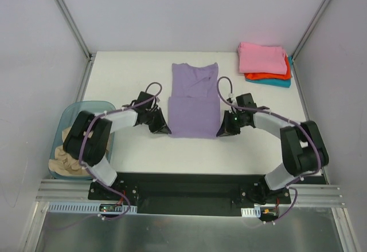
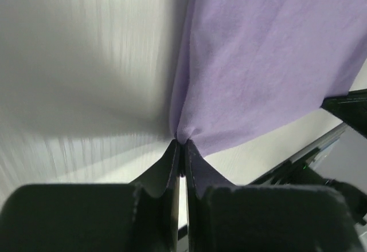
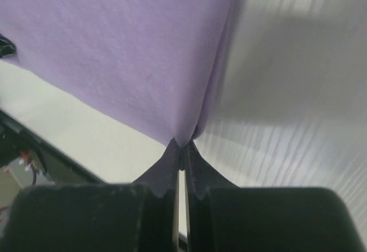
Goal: Fold and stack the t-shirts
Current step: Grab one side of the 2/3 rectangular tshirt with both arms, then fold the long partially folded tshirt into a neat square
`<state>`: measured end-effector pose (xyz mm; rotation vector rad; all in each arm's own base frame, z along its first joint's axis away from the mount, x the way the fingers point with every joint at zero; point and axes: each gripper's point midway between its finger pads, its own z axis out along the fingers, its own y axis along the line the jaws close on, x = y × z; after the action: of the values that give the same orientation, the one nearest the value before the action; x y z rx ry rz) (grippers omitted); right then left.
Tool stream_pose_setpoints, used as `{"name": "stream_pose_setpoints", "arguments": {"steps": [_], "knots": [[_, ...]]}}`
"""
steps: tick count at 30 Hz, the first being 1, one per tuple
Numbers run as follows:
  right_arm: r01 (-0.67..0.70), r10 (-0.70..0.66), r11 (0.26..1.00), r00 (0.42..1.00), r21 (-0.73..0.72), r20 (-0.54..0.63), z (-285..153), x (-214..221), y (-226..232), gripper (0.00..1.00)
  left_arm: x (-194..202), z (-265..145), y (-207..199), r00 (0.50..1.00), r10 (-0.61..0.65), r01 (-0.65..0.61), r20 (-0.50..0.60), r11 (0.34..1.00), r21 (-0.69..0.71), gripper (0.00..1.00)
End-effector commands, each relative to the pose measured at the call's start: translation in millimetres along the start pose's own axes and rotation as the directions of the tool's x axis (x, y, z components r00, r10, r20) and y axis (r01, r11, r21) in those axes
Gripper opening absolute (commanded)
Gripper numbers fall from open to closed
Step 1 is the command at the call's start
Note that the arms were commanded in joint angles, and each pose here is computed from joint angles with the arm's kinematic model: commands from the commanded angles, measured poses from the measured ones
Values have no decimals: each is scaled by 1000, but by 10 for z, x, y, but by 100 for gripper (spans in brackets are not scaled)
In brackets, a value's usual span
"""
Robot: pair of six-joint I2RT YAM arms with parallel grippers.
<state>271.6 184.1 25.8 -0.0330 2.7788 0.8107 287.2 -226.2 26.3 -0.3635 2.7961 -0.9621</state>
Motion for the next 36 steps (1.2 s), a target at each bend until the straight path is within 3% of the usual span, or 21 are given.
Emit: {"name": "stream_pose_setpoints", "arguments": {"steps": [1, 3, 4, 7, 9, 13, 18, 23, 28, 36], "knots": [[-2, -20, 991, 986, -130, -164, -480, 755, 287, 1, 632, -445, -83, 998, 47, -46, -29, 998, 35, 0], [9, -47, 982, 980, -191, -194, -737, 993, 448, 1, 936, -584, -28, 996, 56, -56, -65, 998, 10, 0], [-15, -37, 982, 963, -191, -267, -881, 1211, 484, 1, 1012, -773, -153, 995, 90, -88, -33, 995, 54, 0], [-25, -78, 954, 941, -298, -328, -1330, 1453, 790, 1, 1268, -1106, -335, 994, 105, -101, -22, 986, 133, 0], [8, -126, 933, 943, -359, -307, -1548, 1493, 932, 1, 1316, -1283, -468, 995, 95, -92, -8, 978, 187, 0], [75, -167, 949, 944, -307, -285, -1831, 1390, 990, 1, 1238, -1566, -692, 989, 120, -139, 90, 957, 253, 0], [70, -142, 954, 963, -293, -231, -1832, 923, 1006, 1, 943, -1640, -881, 963, 197, -236, 186, 947, 216, 0], [86, -119, 944, 989, -317, -86, -1668, 296, 1007, 1, 401, -1560, -991, 921, 256, -294, 294, 951, 96, 0], [103, -89, 970, 993, -219, 75, -1613, -338, 841, 1, 12, -1331, -1136, 923, 246, -284, 294, 954, 92, 0], [37, -21, 987, 994, -157, 105, -1403, -868, 634, 1, -545, -1150, -1185, 926, 194, -242, 323, 963, 116, 0]]}}
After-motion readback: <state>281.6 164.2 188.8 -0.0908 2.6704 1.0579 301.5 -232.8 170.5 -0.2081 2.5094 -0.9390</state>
